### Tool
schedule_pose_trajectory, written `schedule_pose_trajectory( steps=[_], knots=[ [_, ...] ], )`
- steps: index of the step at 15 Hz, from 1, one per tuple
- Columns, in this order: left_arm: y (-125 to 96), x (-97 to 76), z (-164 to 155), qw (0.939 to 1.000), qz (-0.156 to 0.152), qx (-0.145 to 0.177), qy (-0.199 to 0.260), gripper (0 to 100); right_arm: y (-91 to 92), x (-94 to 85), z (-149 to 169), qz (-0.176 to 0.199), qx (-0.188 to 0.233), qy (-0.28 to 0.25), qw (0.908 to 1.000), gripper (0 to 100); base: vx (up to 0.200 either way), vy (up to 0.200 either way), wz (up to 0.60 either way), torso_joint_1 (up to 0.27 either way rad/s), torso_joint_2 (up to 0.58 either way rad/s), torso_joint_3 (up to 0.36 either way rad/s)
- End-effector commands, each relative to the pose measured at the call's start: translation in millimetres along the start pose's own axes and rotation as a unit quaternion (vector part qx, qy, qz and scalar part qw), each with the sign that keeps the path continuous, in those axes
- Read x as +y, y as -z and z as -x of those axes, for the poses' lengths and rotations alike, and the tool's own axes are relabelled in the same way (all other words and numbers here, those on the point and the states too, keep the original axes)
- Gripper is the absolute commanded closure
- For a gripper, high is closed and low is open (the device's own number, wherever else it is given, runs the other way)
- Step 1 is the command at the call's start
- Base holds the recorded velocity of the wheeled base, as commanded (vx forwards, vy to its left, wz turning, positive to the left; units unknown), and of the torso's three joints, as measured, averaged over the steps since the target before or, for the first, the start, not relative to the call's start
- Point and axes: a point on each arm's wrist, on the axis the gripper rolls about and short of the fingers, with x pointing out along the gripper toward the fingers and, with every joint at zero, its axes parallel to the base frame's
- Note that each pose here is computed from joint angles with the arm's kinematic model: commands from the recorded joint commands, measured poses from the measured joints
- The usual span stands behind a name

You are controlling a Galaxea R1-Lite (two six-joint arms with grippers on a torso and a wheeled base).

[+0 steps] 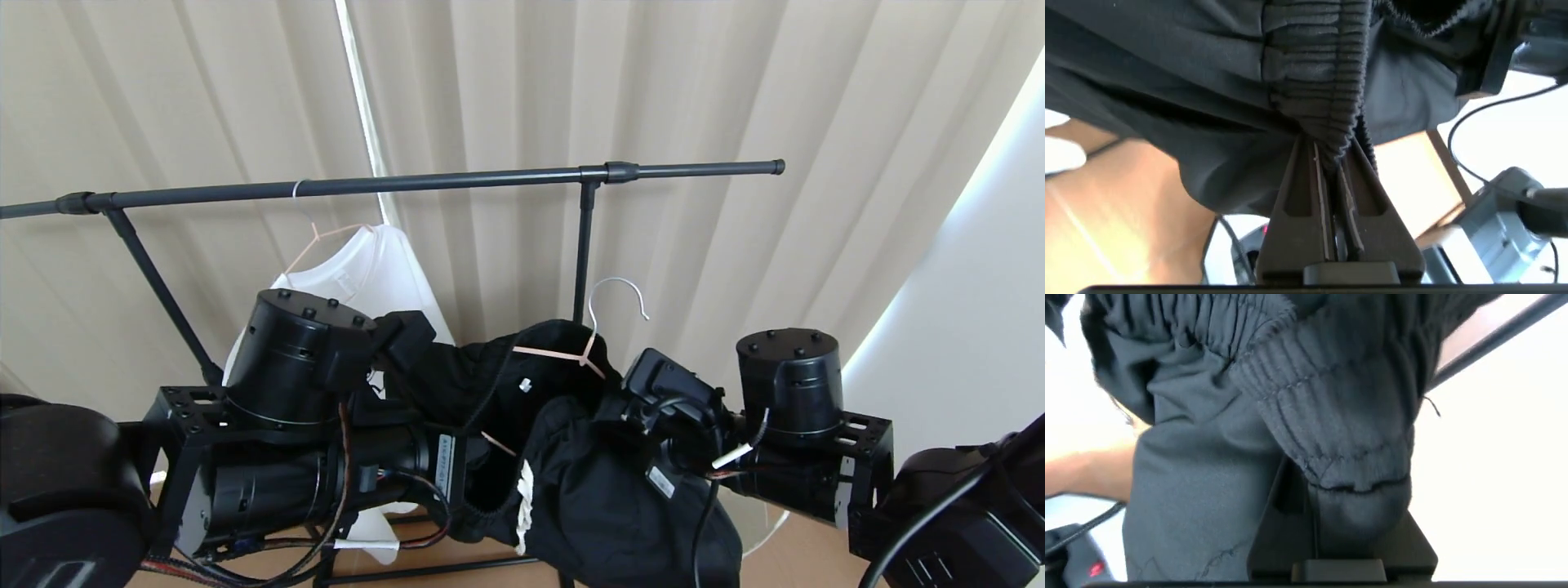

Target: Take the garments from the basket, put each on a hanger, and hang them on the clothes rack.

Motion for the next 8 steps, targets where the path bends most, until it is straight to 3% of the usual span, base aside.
schedule_pose_trajectory(
  steps=[1,5,8],
  knots=[
    [9,-0.8,-11,0.9999,-0.010,0.005,-0.009,100,-1.3,6.6,3,0.007,-0.016,0.004,0.9998,100,0.000,0.000,0.00,0.000,0.00,0.000],
    [16,-3.0,-19,0.9988,-0.020,-0.043,-0.014,100,-6.1,20.2,13,0.050,-0.034,0.022,0.9979,100,0.000,0.000,0.00,0.000,0.00,0.000],
    [17,-3.2,-19,0.9981,-0.021,-0.057,-0.012,100,-7.0,26.4,16,0.068,-0.062,0.030,0.9953,100,0.000,0.000,0.00,0.000,0.00,0.000]
  ],
)
